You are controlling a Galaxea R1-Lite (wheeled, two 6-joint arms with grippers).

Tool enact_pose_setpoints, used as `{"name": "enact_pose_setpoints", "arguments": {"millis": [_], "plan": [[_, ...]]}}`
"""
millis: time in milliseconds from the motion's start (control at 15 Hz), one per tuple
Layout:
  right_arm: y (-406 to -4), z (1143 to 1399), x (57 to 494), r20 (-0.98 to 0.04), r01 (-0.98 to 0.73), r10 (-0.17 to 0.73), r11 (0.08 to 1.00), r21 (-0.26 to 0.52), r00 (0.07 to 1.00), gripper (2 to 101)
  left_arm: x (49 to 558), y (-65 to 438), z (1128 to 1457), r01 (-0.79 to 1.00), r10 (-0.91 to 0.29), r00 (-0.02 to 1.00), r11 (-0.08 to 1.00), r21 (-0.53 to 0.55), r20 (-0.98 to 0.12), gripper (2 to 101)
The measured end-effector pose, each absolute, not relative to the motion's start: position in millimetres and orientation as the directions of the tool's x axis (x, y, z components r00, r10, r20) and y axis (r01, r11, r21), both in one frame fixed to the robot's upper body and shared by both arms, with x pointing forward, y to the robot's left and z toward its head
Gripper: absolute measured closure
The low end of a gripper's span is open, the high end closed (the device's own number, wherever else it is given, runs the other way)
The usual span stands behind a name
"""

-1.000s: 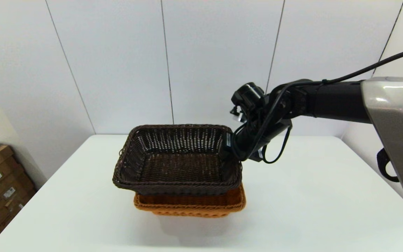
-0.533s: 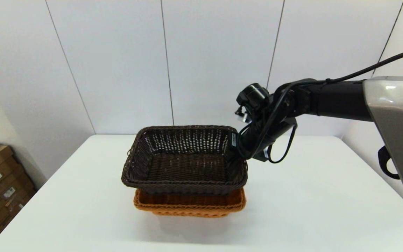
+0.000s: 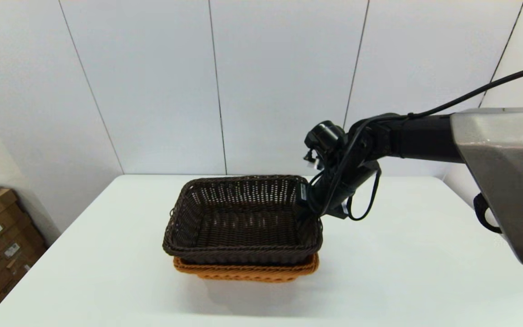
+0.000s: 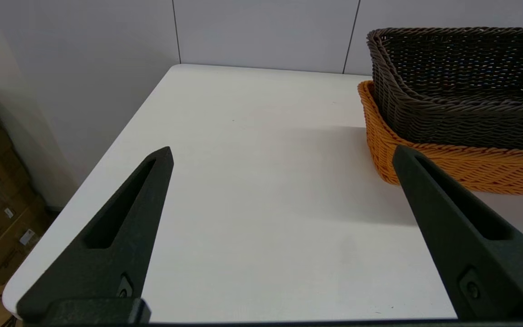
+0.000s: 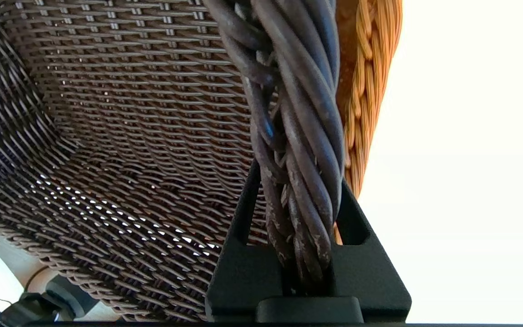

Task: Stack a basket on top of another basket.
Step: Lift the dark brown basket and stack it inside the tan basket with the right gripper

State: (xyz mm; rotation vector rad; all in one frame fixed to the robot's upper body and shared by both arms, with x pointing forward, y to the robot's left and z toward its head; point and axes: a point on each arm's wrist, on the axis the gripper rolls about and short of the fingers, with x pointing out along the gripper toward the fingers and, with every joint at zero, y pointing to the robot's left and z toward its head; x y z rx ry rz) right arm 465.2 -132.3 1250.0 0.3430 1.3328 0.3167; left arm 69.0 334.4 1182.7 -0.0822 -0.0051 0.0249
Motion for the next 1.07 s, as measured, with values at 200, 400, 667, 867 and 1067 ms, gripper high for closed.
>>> {"name": "enact_pose_setpoints", "arguments": {"millis": [200,400,667,867,1067], "plan": [[-131.7,1243.6,468.4,-0.889,-0.020,0.412,0.909,0.417,0.199,87.9,69.0,334.4,1182.7,-0.025,0.025,1.000,0.996,-0.082,0.004,5.4],[-131.0,1238.6,471.4,-0.889,-0.011,0.414,0.908,0.419,0.195,87.9,69.0,334.4,1182.7,-0.025,0.026,1.000,0.996,-0.082,0.004,5.4],[-134.2,1233.0,476.4,-0.893,0.006,0.407,0.909,0.416,0.192,84.1,69.0,334.4,1182.7,-0.025,0.026,1.000,0.996,-0.082,0.004,5.4],[-137.7,1234.0,478.9,-0.891,0.008,0.405,0.910,0.415,0.204,59.3,69.0,334.4,1182.7,-0.025,0.025,1.000,0.996,-0.083,0.004,5.4],[-151.9,1241.5,482.8,-0.893,0.034,0.379,0.917,0.398,0.241,42.3,69.0,334.4,1182.7,-0.026,0.026,1.000,0.996,-0.082,0.004,5.4]]}}
